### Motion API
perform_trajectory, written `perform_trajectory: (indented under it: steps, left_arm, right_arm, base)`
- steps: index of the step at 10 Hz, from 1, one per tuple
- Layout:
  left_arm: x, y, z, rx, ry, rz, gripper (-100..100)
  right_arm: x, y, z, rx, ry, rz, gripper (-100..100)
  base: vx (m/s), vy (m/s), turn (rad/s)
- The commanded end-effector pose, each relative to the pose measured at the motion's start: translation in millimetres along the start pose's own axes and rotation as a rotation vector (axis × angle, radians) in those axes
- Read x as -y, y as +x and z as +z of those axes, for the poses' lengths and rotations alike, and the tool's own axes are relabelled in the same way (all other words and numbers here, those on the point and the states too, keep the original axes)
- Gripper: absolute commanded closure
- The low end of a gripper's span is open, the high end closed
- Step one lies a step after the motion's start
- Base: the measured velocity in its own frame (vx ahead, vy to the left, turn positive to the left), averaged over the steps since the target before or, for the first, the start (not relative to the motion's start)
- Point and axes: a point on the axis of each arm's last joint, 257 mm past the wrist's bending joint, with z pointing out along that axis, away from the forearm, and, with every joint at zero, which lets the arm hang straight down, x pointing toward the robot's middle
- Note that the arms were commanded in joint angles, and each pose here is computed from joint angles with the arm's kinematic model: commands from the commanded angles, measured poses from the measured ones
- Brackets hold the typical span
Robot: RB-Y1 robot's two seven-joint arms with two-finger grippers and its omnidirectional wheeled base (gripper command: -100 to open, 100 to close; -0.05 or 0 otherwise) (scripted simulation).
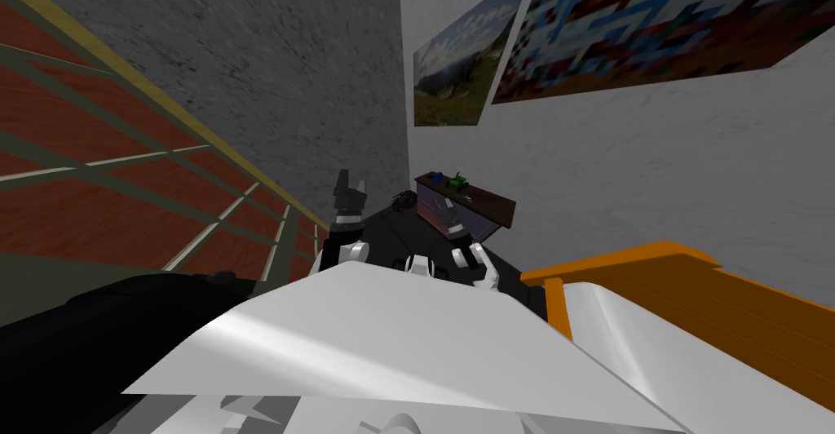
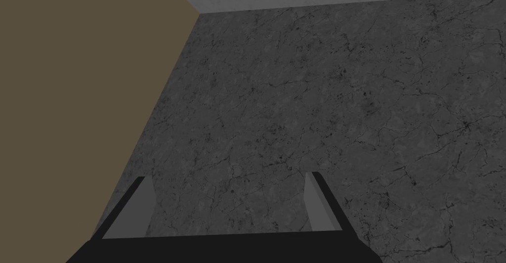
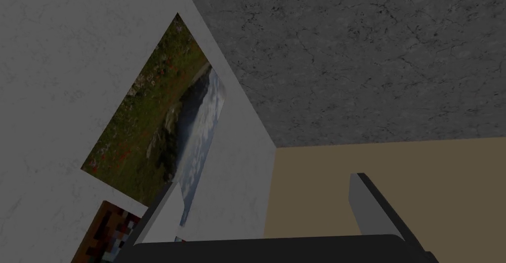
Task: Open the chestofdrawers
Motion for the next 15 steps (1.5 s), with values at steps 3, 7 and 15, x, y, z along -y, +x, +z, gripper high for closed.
perform_trajectory:
  steps: [3,7,15]
  left_arm:
    - [0.0,0.0,0.0,0.000,0.000,0.000,0]
    - [0.0,0.0,0.0,0.000,0.000,0.000,0]
    - [0.0,0.0,0.0,0.000,0.000,0.000,0]
  right_arm:
    - [-7,52.1,8.7,-0.123,-0.060,-0.174,-100]
    - [-2,99.0,6.3,-0.236,-0.111,-0.324,-100]
    - [34,179.6,-12.2,-0.468,-0.275,-0.748,-100]
  base:
    - [0.018,0.030,0.013]
    - [0.023,0.027,0.019]
    - [0.035,0.026,0.024]
